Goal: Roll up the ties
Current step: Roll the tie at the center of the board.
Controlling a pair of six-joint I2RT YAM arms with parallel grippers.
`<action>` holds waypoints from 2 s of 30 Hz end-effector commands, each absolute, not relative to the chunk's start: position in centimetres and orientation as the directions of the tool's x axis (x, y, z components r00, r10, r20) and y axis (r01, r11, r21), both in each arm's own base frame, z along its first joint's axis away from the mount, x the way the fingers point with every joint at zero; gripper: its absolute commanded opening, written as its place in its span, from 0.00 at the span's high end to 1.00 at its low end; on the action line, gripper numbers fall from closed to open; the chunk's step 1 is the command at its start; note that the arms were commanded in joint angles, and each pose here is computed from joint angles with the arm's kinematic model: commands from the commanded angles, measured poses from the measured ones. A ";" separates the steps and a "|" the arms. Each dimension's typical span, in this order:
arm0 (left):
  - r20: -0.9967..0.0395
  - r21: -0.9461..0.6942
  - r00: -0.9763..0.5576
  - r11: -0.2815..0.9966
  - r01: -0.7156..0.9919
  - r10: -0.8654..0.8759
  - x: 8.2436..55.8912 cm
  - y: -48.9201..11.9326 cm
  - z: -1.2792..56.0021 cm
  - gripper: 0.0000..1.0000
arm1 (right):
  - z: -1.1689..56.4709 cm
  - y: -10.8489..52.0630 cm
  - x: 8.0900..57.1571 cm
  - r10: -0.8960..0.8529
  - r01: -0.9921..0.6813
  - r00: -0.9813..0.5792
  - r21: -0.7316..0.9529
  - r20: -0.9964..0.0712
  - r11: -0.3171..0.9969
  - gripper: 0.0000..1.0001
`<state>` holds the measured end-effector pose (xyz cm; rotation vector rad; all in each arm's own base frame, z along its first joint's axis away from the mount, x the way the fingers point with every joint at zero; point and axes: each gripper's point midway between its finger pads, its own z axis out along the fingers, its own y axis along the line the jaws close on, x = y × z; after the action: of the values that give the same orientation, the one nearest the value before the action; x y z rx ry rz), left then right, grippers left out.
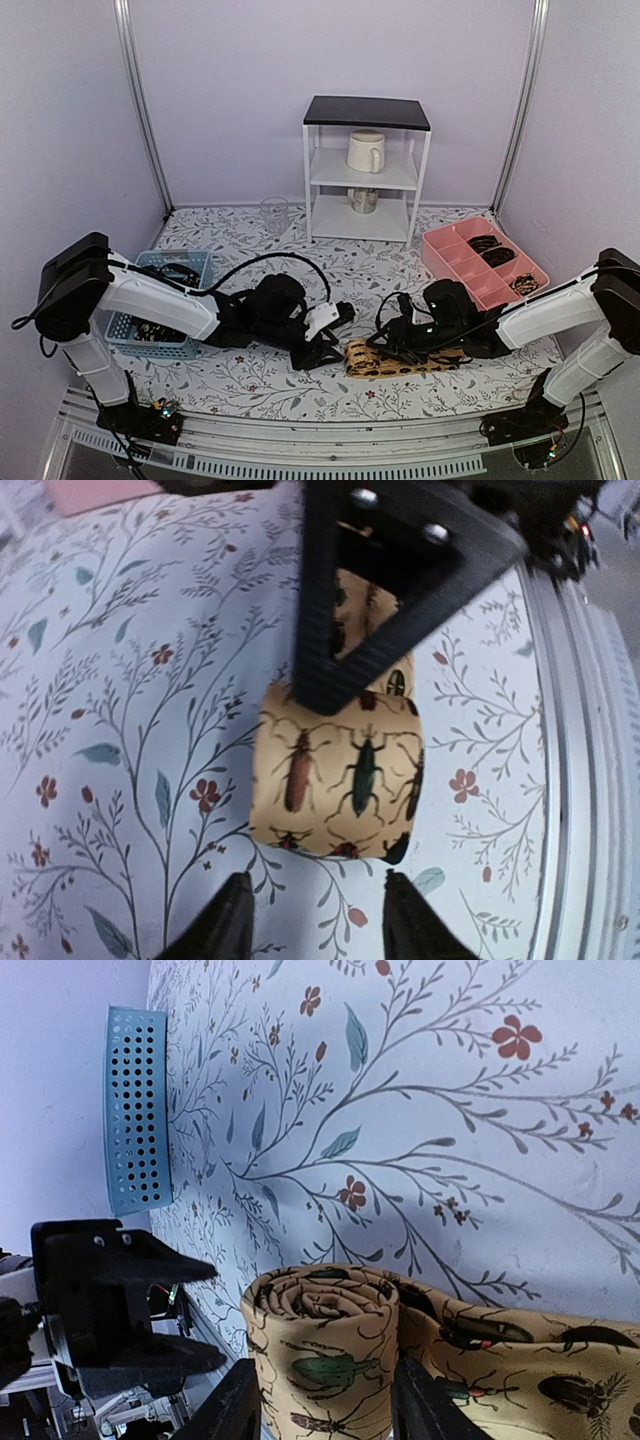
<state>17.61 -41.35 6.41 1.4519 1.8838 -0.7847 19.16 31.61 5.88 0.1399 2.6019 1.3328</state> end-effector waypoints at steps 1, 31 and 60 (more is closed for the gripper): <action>-0.807 -0.138 -0.331 0.389 0.911 0.488 20.3 -40.1 8.5 0.61 | 4.6 31.3 18.4 0.158 -0.007 -0.977 0.761 -0.144 0.649 0.55; -0.691 -0.474 -0.635 0.445 0.760 0.347 17.3 -44.9 3.8 1.00 | 3.2 28.4 17.7 0.177 -0.030 -0.961 0.717 -0.212 0.696 0.68; -0.704 -0.472 -0.624 0.432 0.768 0.340 17.3 -45.8 4.6 1.00 | 6.9 29.9 17.7 0.117 -0.138 -0.953 0.746 -0.278 0.652 0.50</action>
<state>17.96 -44.67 3.95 0.9059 2.2071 -1.0749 17.86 28.77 6.68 0.0387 2.5518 1.1933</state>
